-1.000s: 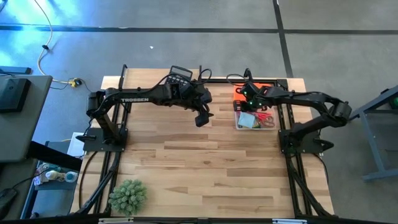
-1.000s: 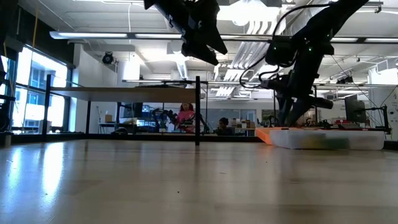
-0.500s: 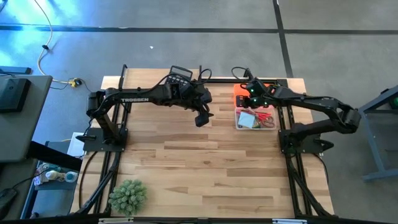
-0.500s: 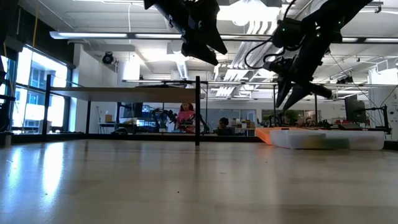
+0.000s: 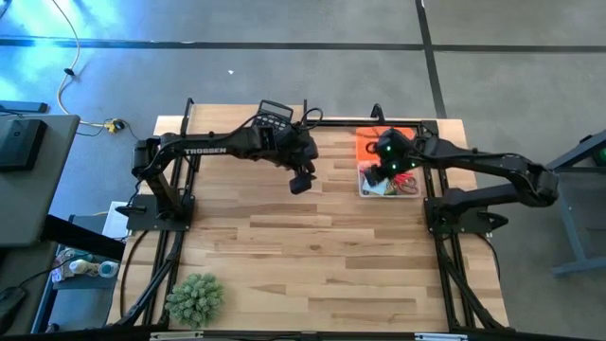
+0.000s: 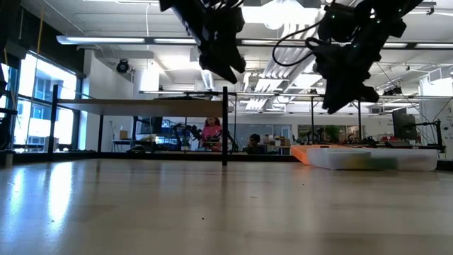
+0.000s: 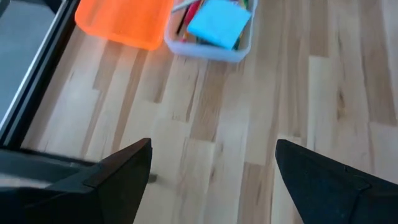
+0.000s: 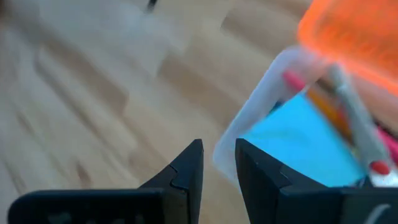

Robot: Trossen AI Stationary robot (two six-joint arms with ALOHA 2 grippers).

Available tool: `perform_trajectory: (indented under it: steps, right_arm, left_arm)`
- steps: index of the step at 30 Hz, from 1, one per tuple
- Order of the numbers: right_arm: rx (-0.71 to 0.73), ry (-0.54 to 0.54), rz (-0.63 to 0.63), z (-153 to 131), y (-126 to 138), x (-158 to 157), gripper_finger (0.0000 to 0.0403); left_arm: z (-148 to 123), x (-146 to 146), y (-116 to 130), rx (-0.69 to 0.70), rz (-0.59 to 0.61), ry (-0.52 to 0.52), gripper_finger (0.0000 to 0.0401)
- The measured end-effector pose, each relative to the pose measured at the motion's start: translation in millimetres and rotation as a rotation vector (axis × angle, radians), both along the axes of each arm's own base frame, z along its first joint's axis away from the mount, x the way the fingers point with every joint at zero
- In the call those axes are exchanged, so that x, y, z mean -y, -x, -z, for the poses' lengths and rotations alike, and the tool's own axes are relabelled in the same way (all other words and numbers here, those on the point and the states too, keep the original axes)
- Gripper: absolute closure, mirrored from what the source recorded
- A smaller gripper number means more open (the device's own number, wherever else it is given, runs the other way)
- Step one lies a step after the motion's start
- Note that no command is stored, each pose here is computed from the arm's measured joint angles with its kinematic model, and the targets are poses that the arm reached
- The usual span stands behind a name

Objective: Pack school essentials
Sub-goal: Move the orange supply box to the center of the table

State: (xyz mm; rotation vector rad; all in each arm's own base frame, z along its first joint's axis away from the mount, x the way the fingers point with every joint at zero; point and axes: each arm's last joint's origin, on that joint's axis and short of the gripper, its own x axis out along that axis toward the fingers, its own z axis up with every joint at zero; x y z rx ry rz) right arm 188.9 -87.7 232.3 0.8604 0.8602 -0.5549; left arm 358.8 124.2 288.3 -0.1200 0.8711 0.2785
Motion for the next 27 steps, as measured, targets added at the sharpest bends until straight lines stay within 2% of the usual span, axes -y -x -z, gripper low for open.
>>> perform_trajectory:
  steps: [5,11,15,21,27]
  right_arm:
    - [-0.134,0.015,-0.187,6.5,4.5,-18.8,0.0320]
    - [-0.258,0.018,-0.240,10.8,12.2,-28.3,0.0315]
    - [-0.292,0.038,-0.332,11.9,14.6,-32.0,0.0289]
    - [-0.340,0.153,-0.509,12.7,16.3,-33.0,0.0243]
    - [-0.369,0.224,-0.675,16.6,13.7,-31.8,0.0239]
  left_arm:
    - [1.8,1.2,2.0,-0.032,0.015,-0.001,0.0073]
    - [1.8,4.1,0.9,-0.030,0.021,0.001,0.0073]
    - [1.5,3.9,0.7,-0.022,0.003,0.012,0.0073]
    - [0.9,3.5,0.0,-0.009,-0.016,0.024,0.0073]
    - [0.9,3.5,-0.1,-0.005,-0.031,0.032,0.0073]
